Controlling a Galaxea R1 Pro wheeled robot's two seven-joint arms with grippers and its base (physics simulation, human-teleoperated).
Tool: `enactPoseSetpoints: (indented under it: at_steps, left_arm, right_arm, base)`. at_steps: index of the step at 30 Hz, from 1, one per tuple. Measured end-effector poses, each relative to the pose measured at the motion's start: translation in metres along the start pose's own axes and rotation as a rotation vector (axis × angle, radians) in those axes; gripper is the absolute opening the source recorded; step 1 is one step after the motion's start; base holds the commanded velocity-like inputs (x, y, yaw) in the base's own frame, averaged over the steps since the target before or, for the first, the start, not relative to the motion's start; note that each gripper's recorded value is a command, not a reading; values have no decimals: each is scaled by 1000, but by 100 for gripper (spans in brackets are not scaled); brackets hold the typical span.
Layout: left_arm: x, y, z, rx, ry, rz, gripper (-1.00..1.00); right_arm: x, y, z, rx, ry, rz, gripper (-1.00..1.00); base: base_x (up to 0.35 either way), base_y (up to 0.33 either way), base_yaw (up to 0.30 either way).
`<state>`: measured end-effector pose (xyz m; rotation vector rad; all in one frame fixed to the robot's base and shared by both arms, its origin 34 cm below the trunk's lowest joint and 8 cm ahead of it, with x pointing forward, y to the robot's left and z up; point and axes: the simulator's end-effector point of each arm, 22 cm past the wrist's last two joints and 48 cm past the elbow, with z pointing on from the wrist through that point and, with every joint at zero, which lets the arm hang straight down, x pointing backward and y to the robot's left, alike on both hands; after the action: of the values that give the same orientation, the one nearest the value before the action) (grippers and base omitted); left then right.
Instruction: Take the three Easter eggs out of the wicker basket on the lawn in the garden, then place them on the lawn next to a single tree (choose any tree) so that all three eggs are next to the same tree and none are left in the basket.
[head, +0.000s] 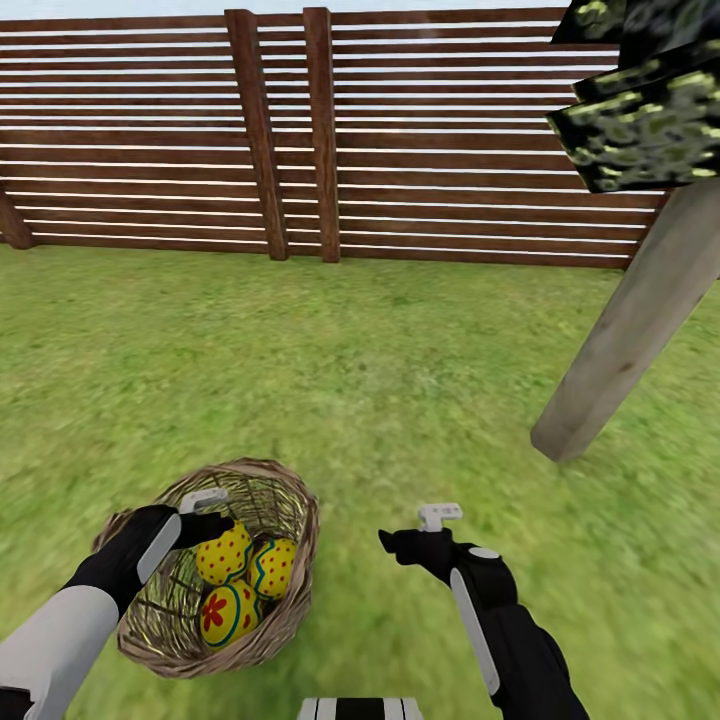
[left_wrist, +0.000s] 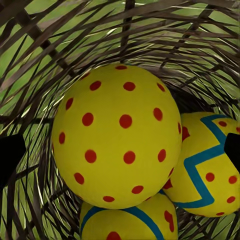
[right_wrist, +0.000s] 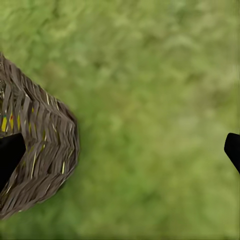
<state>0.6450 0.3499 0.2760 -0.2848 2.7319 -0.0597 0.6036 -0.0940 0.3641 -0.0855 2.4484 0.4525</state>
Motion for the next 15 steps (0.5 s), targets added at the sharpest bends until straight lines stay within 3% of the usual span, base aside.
enactPoseSetpoints:
  at_steps: [6,15]
  left_arm:
    - [-2,0,-2,1,-5,0,100]
    - [2,1,4,-1,3,-1,100]
  right_arm:
    - [-1,5,-1,-6,-2,-10,100]
    - [4,4,3,-7,9,-8,100]
  base:
    - [0,0,106]
    - [0,0,16]
